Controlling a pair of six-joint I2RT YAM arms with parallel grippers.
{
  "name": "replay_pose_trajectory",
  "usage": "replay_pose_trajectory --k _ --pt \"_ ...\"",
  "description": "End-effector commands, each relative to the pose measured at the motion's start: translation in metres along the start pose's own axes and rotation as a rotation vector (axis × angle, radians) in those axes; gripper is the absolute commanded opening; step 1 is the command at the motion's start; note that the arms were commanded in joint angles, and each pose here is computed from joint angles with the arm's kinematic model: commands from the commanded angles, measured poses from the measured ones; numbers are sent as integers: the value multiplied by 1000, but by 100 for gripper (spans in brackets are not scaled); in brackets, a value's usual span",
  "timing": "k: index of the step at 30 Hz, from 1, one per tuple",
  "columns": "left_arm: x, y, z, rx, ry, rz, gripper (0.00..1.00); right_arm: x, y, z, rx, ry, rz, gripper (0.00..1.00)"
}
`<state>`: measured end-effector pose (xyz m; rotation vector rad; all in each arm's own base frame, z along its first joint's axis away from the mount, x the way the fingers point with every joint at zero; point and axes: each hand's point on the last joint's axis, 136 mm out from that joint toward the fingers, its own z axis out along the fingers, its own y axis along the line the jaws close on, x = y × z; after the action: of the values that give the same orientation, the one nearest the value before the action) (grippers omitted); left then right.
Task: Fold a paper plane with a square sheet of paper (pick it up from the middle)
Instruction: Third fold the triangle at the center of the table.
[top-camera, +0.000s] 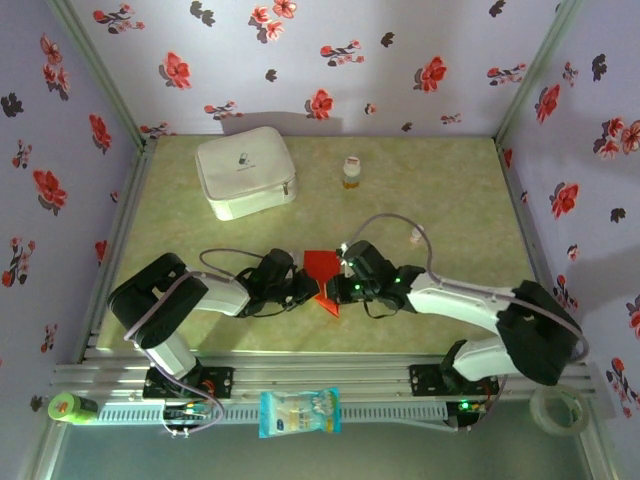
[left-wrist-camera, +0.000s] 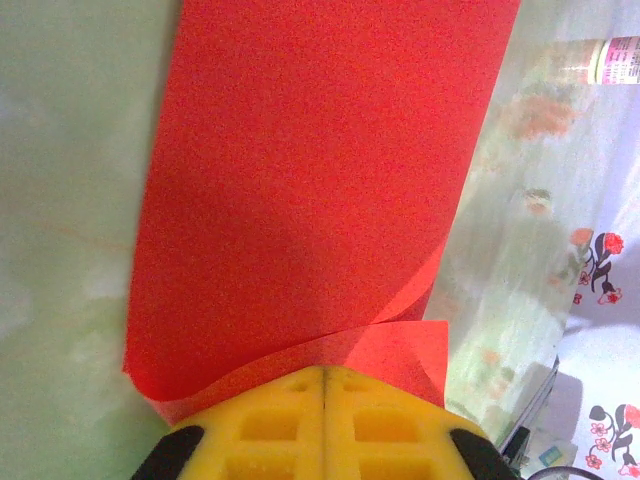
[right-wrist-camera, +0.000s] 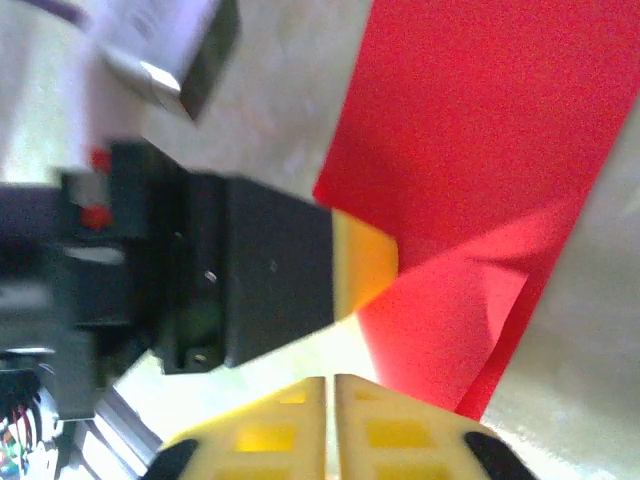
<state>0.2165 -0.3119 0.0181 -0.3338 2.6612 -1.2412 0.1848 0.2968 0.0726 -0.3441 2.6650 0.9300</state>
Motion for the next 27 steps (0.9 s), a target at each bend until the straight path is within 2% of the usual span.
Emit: replay_pose_trajectory --k 1,4,16,27 --pt "6 23 4 -79 12 18 0 19 11 10 -25 137 10 6" --pt "6 24 5 -80 13 16 0 22 9 17 -4 174 5 3" --pt "7 24 4 -80 16 14 0 23 -4 34 84 212 31 4" --pt "7 26 4 -87 17 14 0 40 -31 41 152 226 99 5"
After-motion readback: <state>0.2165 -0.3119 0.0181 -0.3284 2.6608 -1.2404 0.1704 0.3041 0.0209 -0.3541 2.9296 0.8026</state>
